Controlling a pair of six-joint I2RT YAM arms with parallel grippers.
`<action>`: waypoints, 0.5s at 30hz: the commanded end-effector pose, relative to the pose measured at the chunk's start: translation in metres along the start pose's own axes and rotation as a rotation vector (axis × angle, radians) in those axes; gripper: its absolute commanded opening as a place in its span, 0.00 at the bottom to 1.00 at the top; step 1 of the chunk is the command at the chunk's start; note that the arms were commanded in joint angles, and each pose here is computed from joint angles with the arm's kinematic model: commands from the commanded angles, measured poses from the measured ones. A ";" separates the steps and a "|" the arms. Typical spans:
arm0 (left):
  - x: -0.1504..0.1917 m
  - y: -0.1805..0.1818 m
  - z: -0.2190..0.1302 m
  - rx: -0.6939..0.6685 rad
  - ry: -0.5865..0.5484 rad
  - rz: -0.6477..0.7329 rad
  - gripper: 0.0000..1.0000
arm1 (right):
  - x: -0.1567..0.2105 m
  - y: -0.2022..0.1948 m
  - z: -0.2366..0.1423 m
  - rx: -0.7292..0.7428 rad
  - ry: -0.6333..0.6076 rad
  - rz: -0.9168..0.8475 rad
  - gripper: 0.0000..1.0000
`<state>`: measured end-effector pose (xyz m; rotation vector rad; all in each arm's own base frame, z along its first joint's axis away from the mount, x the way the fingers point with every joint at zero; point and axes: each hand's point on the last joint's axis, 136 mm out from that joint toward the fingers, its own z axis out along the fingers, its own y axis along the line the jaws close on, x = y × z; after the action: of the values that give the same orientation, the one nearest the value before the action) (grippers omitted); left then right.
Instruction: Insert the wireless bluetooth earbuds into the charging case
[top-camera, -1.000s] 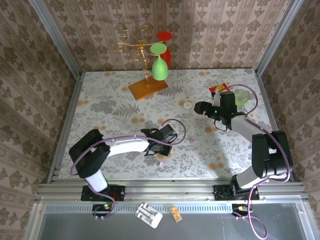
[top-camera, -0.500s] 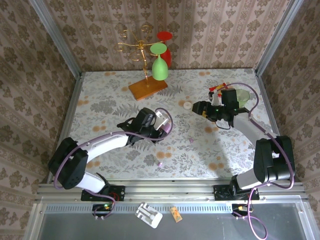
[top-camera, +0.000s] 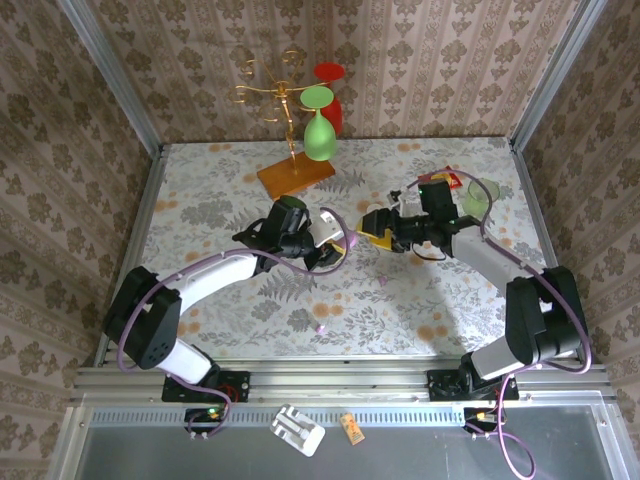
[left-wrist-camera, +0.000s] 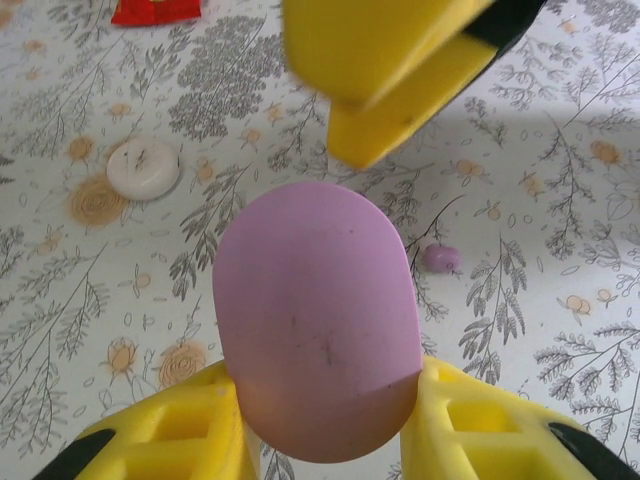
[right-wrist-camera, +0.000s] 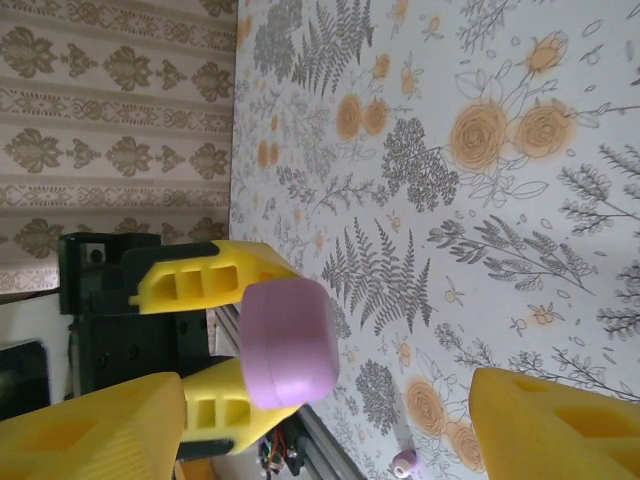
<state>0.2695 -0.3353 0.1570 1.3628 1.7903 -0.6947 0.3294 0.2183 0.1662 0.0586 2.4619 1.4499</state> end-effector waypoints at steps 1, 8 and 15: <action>-0.004 -0.002 0.000 0.015 -0.039 0.037 0.27 | -0.003 0.007 0.009 -0.033 0.030 0.010 0.75; 0.030 0.035 -0.001 -0.205 0.104 -0.250 0.24 | -0.016 -0.021 0.003 0.121 -0.028 -0.005 0.75; 0.092 0.040 -0.014 -0.452 0.254 -0.615 0.23 | -0.020 -0.044 0.003 0.223 -0.058 -0.021 0.76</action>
<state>0.2971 -0.2922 0.1170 0.8836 2.2198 -0.4906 0.3486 0.2041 0.1402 0.1168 2.5350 1.2436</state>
